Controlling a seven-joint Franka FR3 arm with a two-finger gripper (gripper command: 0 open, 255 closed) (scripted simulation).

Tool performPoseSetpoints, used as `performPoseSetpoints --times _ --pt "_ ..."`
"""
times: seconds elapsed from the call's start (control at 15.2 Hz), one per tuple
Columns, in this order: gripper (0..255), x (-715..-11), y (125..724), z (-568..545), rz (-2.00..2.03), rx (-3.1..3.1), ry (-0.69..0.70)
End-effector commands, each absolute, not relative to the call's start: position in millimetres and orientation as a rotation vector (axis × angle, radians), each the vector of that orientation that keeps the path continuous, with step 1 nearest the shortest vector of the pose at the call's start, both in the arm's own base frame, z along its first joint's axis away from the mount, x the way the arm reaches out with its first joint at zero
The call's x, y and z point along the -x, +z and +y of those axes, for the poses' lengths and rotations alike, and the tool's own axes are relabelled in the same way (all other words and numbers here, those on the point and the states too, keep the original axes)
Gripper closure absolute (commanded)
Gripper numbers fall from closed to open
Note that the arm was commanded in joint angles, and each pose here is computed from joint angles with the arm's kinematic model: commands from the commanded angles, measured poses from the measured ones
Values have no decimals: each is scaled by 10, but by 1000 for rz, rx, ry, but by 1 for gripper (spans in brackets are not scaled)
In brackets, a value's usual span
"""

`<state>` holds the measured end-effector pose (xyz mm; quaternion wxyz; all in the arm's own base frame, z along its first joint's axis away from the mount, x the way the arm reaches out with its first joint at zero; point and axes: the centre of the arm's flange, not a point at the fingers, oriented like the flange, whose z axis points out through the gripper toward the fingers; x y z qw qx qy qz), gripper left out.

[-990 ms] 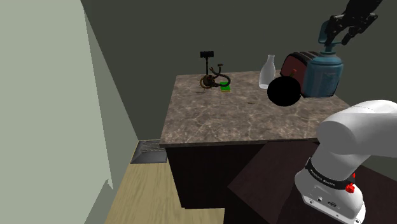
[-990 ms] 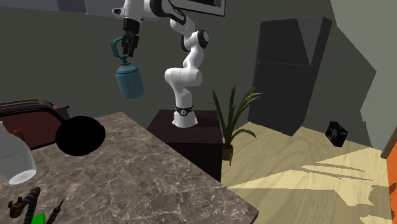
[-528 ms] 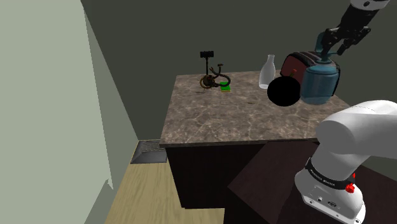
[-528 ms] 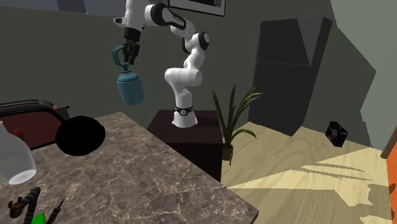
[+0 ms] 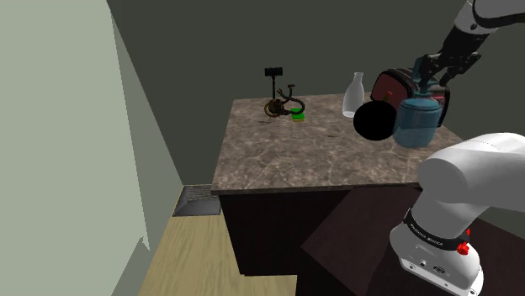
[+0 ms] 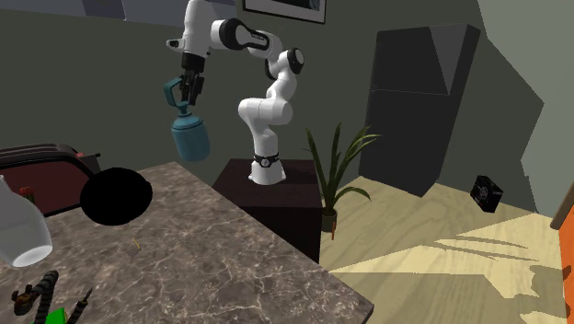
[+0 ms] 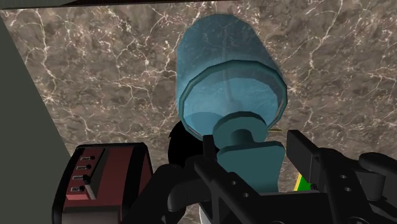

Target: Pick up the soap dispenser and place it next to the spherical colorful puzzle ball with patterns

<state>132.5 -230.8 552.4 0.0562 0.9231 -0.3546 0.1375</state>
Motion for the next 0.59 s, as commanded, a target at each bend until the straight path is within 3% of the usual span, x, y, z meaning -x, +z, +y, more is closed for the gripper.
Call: performPoseSetpoints --times 0.0,0.53 --pt "255 -1329 5419 -2308 -1075 -2800 419" --pt "255 -1329 4997 -2308 -1075 -2800 419"
